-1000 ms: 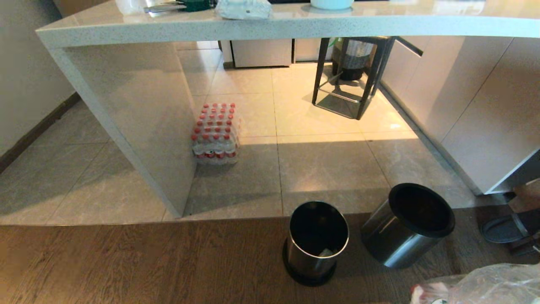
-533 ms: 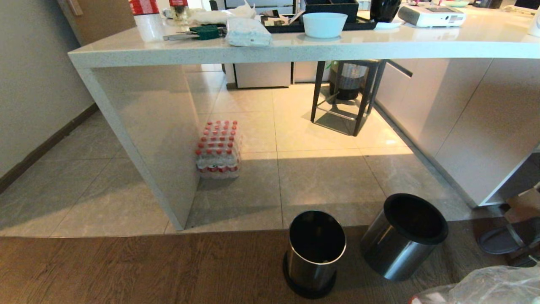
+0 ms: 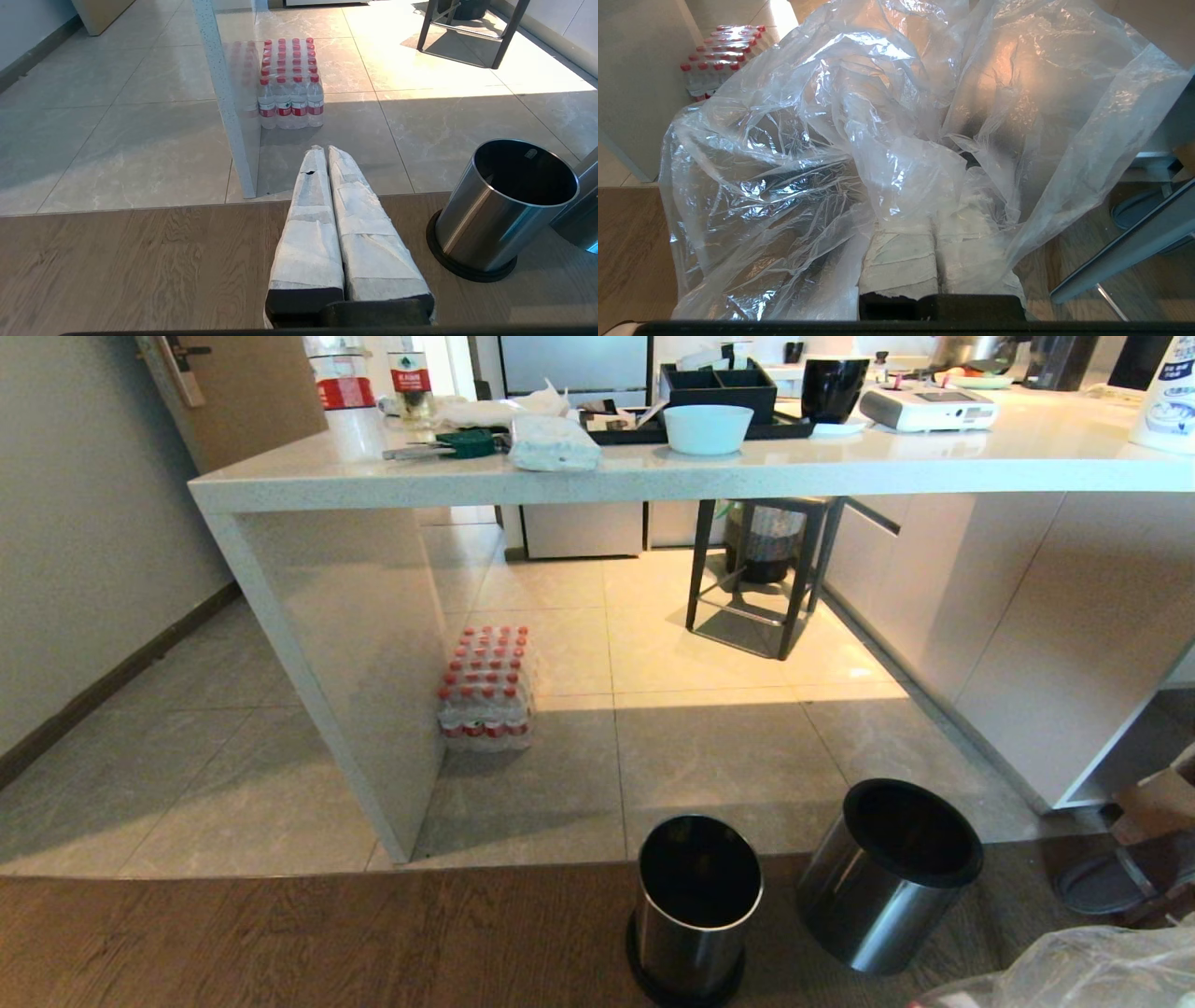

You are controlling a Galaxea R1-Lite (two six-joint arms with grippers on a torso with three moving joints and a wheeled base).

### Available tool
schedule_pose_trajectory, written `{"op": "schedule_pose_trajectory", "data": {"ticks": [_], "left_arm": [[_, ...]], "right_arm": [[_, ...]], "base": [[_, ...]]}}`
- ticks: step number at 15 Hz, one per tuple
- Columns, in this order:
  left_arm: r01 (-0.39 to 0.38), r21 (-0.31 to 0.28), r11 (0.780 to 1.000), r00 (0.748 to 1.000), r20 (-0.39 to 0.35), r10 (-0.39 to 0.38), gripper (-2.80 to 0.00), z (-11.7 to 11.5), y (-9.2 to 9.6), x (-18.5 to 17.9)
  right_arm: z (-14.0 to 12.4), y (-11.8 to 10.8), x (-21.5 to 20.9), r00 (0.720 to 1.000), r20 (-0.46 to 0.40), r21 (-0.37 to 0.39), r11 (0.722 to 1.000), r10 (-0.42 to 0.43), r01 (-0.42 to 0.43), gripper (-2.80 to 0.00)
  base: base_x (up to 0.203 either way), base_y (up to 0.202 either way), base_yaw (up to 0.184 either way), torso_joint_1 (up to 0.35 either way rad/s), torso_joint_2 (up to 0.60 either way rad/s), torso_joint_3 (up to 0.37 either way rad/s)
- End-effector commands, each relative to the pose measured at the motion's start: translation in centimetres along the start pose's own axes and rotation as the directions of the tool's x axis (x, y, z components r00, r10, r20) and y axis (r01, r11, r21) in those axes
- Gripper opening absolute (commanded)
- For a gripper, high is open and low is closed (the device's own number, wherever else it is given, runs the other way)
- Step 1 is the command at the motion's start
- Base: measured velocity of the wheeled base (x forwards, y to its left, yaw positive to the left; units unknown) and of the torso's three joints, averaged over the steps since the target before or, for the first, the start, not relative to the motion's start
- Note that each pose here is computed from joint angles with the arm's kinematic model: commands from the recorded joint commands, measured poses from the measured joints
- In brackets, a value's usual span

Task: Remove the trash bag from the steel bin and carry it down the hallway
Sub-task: Put the trash bag at the door

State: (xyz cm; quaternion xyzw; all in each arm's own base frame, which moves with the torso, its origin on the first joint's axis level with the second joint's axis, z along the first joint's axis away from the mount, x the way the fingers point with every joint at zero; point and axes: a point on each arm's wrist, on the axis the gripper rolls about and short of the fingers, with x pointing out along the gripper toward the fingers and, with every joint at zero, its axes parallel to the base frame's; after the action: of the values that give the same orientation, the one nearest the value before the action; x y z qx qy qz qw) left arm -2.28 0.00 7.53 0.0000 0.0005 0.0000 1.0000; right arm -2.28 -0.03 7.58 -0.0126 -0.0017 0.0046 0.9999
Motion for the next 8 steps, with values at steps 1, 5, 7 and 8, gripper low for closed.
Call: {"op": "schedule_pose_trajectory", "data": {"ticks": [1, 5, 7, 8], "left_arm": [[0.0, 0.0, 1.0, 1.0, -0.001, 0.0, -2.8, 0.0, 0.0, 0.0], [0.0, 0.001, 1.0, 1.0, -0.001, 0.0, -2.8, 0.0, 0.0, 0.0], [0.0, 0.0, 1.0, 1.0, -0.001, 0.0, -2.8, 0.0, 0.0, 0.0], [0.0, 0.0, 1.0, 1.0, -0.001, 0.0, -2.8, 0.0, 0.0, 0.0]], "right_arm": [[-0.04, 0.0, 0.03, 1.0, -0.003, -0.001, 1.0, 0.0, 0.0, -2.8], [-0.04, 0.0, 0.03, 1.0, -0.003, -0.001, 1.0, 0.0, 0.0, -2.8], [-0.04, 0.0, 0.03, 1.0, -0.003, -0.001, 1.0, 0.0, 0.0, -2.8], [-0.05, 0.0, 0.03, 1.0, -0.004, -0.001, 1.0, 0.0, 0.0, -2.8]], "base": [[0.0, 0.0, 0.0, 0.0, 0.0, 0.0], [0.0, 0.0, 0.0, 0.0, 0.0, 0.0], [0.0, 0.0, 0.0, 0.0, 0.0, 0.0], [0.0, 0.0, 0.0, 0.0, 0.0, 0.0]]}}
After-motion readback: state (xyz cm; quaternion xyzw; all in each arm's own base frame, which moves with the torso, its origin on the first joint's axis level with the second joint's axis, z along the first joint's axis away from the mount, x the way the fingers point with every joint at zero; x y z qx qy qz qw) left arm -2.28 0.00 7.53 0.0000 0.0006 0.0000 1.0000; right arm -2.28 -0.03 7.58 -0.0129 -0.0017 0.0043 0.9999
